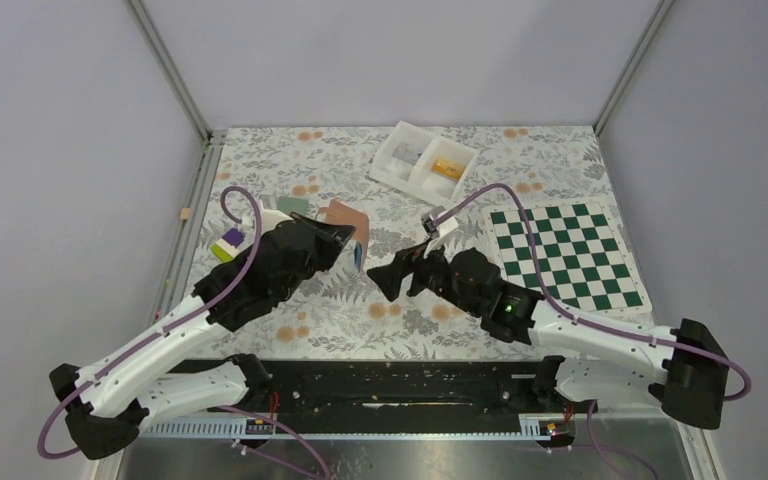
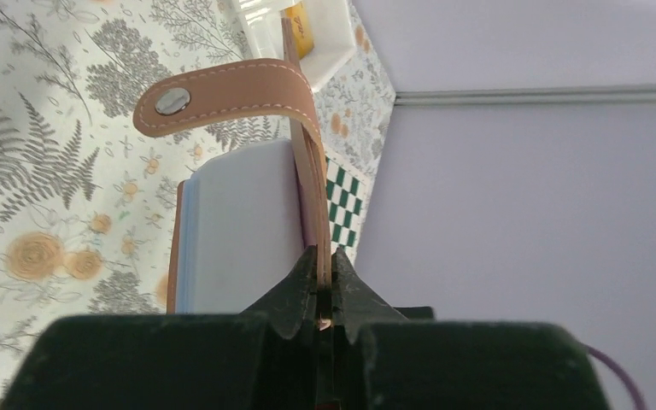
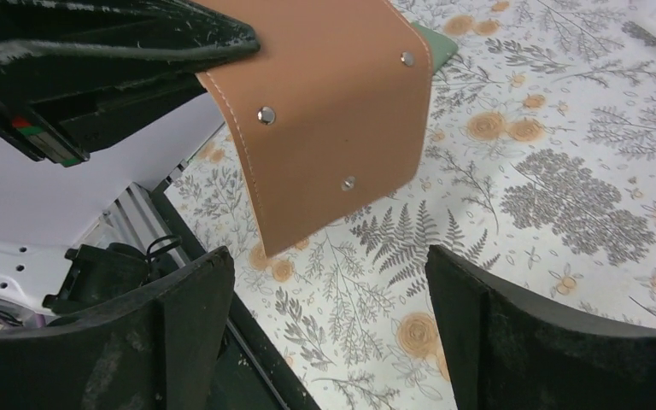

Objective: Take the credit cards out of the card holder
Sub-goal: Open the card holder at the center of the board.

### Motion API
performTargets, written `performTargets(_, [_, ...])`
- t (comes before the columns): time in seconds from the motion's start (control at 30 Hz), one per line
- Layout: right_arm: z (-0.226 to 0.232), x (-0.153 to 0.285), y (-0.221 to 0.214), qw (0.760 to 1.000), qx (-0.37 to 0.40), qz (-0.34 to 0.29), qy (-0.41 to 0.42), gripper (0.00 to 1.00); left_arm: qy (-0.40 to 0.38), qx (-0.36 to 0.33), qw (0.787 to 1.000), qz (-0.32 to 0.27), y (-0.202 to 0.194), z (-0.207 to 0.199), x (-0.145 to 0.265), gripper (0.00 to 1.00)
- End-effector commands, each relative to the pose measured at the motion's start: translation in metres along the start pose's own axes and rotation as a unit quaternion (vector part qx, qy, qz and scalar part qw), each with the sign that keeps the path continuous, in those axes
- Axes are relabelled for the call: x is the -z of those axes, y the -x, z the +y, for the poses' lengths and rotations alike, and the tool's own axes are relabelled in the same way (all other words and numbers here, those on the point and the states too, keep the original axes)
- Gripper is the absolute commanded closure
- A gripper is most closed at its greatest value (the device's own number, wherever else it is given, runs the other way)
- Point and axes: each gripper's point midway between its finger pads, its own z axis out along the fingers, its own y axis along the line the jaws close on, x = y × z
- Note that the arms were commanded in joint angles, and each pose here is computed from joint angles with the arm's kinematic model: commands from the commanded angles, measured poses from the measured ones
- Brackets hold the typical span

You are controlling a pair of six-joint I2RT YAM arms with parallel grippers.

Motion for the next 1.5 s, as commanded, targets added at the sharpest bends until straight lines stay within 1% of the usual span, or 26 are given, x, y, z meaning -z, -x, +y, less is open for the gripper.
performTargets(0.0, [0.014,-0.015,0.025,0.997,0.018,-0.078,0.009,0.11,-0.053,0.103,0.993,-0.024,0.020,-0.033,0.013,1.00])
performTargets(0.2, [0.028,-0.026,0.038,0.995,0.004,-0.100,0.011,0.10,-0.034,0.125,0.991,-0.039,0.024,-0.021,0.012,1.00])
performTargets(0.37, [0.044,-0.042,0.040,0.995,0.004,-0.098,0.014,0.10,-0.029,0.136,0.990,-0.039,0.023,-0.018,0.009,1.00])
performTargets(0.5, [0.037,-0.055,0.032,0.995,0.001,-0.096,-0.033,0.11,-0.031,0.135,0.989,-0.043,0.025,-0.019,0.010,1.00])
performTargets(0.63, [0.010,-0.057,0.028,0.988,-0.020,-0.100,-0.120,0.15,-0.031,0.142,0.988,-0.045,0.027,-0.015,0.012,1.00])
performTargets(0.7, [0.005,-0.058,0.029,0.985,-0.015,-0.102,-0.138,0.22,-0.028,0.143,0.988,-0.047,0.028,-0.014,0.013,1.00])
performTargets(0.77, [0.004,-0.058,0.029,0.985,-0.008,-0.104,-0.137,0.32,-0.024,0.141,0.988,-0.051,0.031,-0.013,0.015,1.00])
performTargets(0.8, [0.004,-0.057,0.028,0.986,-0.004,-0.104,-0.133,0.41,-0.022,0.139,0.989,-0.053,0.031,-0.013,0.016,1.00])
performTargets(0.83, [0.004,-0.057,0.027,0.986,-0.001,-0.104,-0.131,0.54,-0.017,0.137,0.989,-0.055,0.033,-0.011,0.017,1.00])
performTargets(0.87, [0.004,-0.056,0.026,0.986,0.001,-0.103,-0.131,0.63,-0.012,0.137,0.989,-0.057,0.033,-0.009,0.017,1.00])
performTargets(0.9, [0.003,-0.056,0.025,0.986,0.002,-0.102,-0.131,0.70,-0.007,0.137,0.989,-0.058,0.034,-0.007,0.017,1.00])
performTargets(1.0, [0.002,-0.055,0.021,0.987,0.008,-0.100,-0.126,0.81,0.000,0.136,0.989,-0.057,0.032,-0.004,0.015,1.00])
performTargets(1.1, [0.006,-0.054,0.018,0.989,0.017,-0.102,-0.106,0.90,0.009,0.138,0.989,-0.056,0.030,0.000,0.014,1.00])
performTargets(1.17, [0.009,-0.055,0.017,0.990,0.025,-0.103,-0.091,1.00,0.015,0.142,0.988,-0.057,0.030,0.003,0.014,1.00])
performTargets(1.3, [0.016,-0.056,0.016,0.992,0.034,-0.103,-0.071,1.00,0.014,0.137,0.989,-0.062,0.031,0.002,0.012,1.00])
performTargets(1.33, [0.017,-0.055,0.016,0.992,0.033,-0.104,-0.065,1.00,0.014,0.131,0.989,-0.063,0.032,0.001,0.012,0.97])
performTargets(1.4, [0.019,-0.051,0.015,0.993,0.031,-0.106,-0.052,1.00,0.007,0.109,0.992,-0.068,0.034,-0.002,0.012,0.85])
performTargets(1.47, [0.018,-0.045,0.009,0.993,0.029,-0.101,-0.045,1.00,-0.003,0.070,0.995,-0.073,0.036,-0.004,0.013,0.70])
